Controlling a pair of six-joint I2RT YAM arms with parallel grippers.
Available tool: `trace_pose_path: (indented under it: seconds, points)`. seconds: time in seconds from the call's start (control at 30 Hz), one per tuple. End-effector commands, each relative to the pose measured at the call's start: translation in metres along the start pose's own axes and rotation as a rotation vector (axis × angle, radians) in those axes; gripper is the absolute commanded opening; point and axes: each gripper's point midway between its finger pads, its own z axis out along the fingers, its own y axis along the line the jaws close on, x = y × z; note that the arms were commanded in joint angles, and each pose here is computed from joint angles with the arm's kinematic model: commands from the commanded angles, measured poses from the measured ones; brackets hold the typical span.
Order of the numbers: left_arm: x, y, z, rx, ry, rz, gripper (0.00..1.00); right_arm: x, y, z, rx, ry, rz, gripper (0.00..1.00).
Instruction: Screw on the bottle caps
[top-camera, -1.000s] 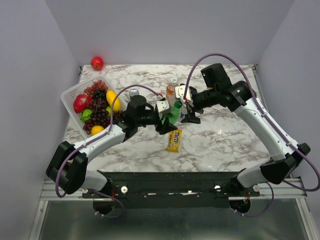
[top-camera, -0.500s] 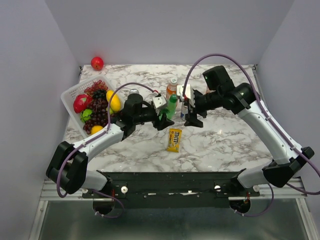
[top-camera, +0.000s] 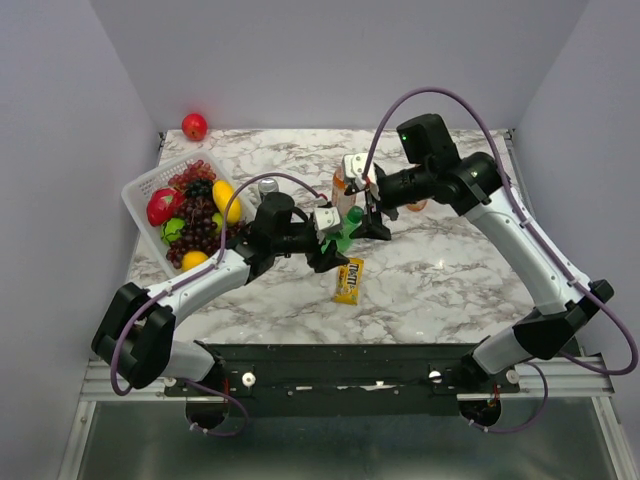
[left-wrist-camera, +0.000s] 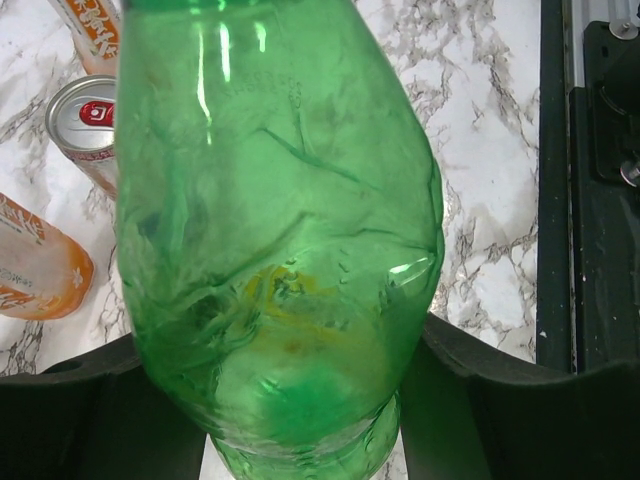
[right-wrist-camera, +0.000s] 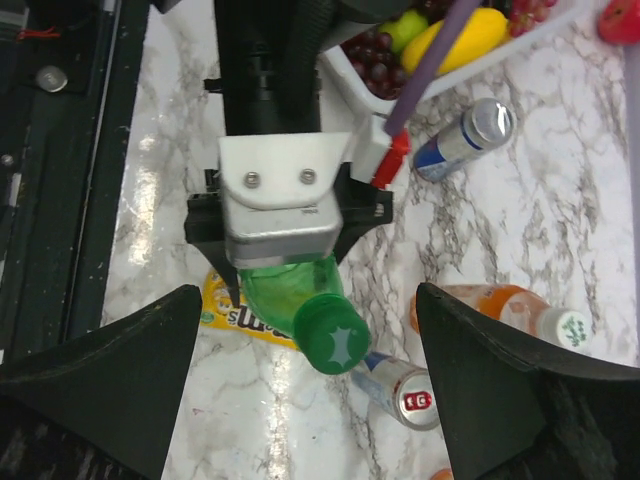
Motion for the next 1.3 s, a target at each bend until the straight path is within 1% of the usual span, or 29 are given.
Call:
trace_pose_path:
  seconds: [0.0, 0.23, 0.4, 0.63, 0.7, 0.83, 0.9, 0.93, 1.0, 1.03, 1.07, 1.1, 1.13, 1.17, 1.23, 1.27]
  points:
    - [-0.024, -0.001, -0.005, -0.007, -0.051, 0.048, 0.00, 0.009, 0.025, 0.005, -0.106, 0.005, -0.009, 0.95]
    - [-0.029, 0.007, -0.005, -0.038, -0.074, 0.030, 0.00, 0.027, 0.026, 0.006, -0.075, 0.064, 0.021, 0.94]
    - [-0.033, 0.021, -0.009, -0.101, -0.094, -0.009, 0.00, 0.040, 0.029, 0.002, -0.040, 0.108, 0.045, 0.94]
    - [-0.031, 0.036, -0.014, -0.157, -0.105, -0.049, 0.00, 0.055, 0.045, -0.009, -0.022, 0.155, 0.070, 0.94]
    - [-0.033, 0.038, -0.014, -0.163, -0.114, -0.049, 0.00, 0.059, 0.051, -0.013, -0.020, 0.168, 0.080, 0.94]
    - [-0.038, 0.043, -0.014, -0.164, -0.130, -0.033, 0.00, 0.081, 0.057, -0.010, -0.008, 0.228, 0.122, 0.94]
    - [-0.041, 0.040, -0.013, -0.138, -0.126, -0.007, 0.00, 0.080, 0.048, -0.009, 0.037, 0.224, 0.124, 0.95]
    - [-0.041, 0.034, -0.011, -0.098, -0.120, 0.037, 0.00, 0.081, 0.041, -0.010, 0.077, 0.236, 0.156, 0.95]
    - [-0.035, 0.023, -0.010, -0.046, -0.081, 0.078, 0.00, 0.059, 0.017, -0.017, 0.163, 0.183, 0.141, 0.95]
    - [-0.032, 0.018, -0.010, -0.022, -0.062, 0.107, 0.00, 0.049, 0.010, -0.017, 0.163, 0.148, 0.152, 0.95]
    - [-0.021, 0.011, -0.011, 0.016, -0.016, 0.158, 0.00, 0.039, 0.000, -0.025, 0.184, 0.116, 0.151, 0.95]
    - [-0.019, 0.006, -0.014, 0.028, -0.006, 0.181, 0.00, 0.017, -0.010, -0.037, 0.207, 0.064, 0.119, 0.95]
    - [-0.016, 0.003, -0.016, 0.035, 0.004, 0.200, 0.00, 0.003, -0.009, -0.041, 0.174, 0.016, 0.072, 0.94]
    - [-0.007, 0.000, -0.019, 0.038, 0.031, 0.221, 0.00, 0.002, -0.003, -0.046, 0.145, 0.020, 0.050, 0.94]
    - [-0.009, -0.003, -0.027, 0.029, 0.031, 0.267, 0.00, 0.002, 0.004, -0.051, 0.108, 0.033, -0.080, 0.90]
    - [-0.001, -0.007, -0.029, 0.035, 0.049, 0.267, 0.00, 0.004, 0.013, -0.055, 0.100, 0.041, -0.110, 0.88]
